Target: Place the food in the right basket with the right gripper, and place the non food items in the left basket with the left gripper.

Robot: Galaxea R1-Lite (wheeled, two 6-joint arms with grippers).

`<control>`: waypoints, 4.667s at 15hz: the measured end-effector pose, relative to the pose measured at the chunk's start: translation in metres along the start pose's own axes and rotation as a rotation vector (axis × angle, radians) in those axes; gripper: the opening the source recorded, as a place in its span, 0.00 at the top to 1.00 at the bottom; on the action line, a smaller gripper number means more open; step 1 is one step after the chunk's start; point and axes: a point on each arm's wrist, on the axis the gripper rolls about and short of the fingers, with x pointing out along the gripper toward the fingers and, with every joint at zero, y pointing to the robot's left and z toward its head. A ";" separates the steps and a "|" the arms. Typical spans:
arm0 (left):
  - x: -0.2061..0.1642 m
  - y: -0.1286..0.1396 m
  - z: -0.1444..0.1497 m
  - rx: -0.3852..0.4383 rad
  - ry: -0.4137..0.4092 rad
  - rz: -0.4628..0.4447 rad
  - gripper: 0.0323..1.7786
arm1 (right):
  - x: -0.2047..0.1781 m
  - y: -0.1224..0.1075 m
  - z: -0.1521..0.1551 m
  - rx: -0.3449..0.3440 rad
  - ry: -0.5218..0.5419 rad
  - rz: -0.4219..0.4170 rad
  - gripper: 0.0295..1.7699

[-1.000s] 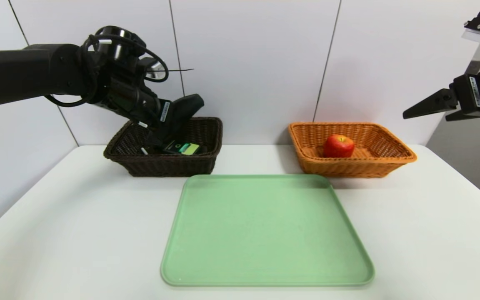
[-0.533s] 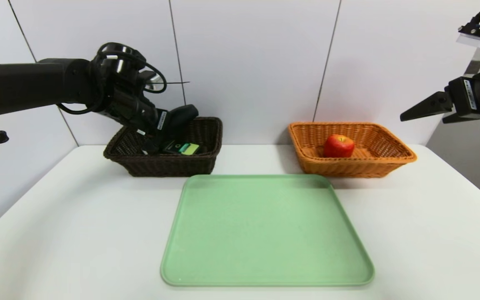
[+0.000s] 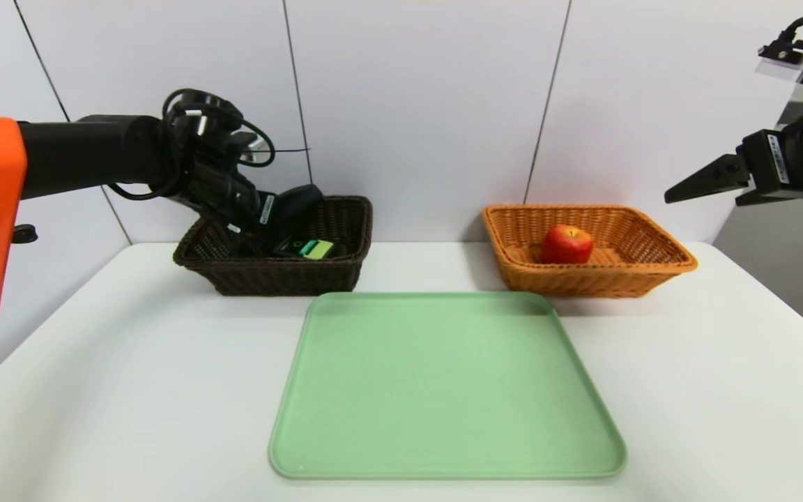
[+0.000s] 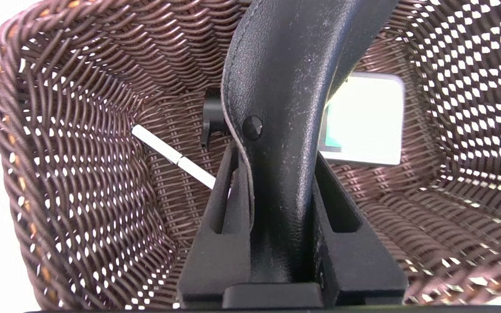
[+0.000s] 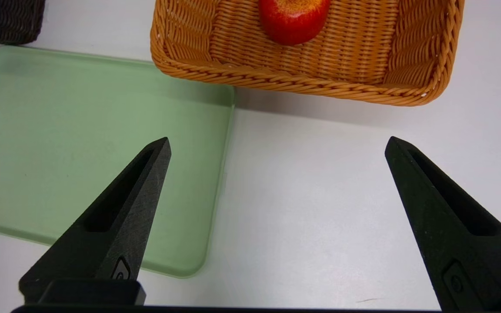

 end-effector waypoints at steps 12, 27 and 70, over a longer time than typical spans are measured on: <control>0.013 0.004 0.000 0.000 -0.024 0.006 0.42 | 0.001 -0.001 -0.001 0.004 0.005 -0.001 0.04; -0.074 -0.045 0.035 0.063 -0.223 -0.078 0.10 | -0.007 0.002 -0.007 0.007 0.006 -0.003 0.04; -0.369 -0.055 -0.370 -0.094 -0.669 0.370 0.05 | -0.148 0.039 -0.345 -0.203 -1.016 -0.278 0.04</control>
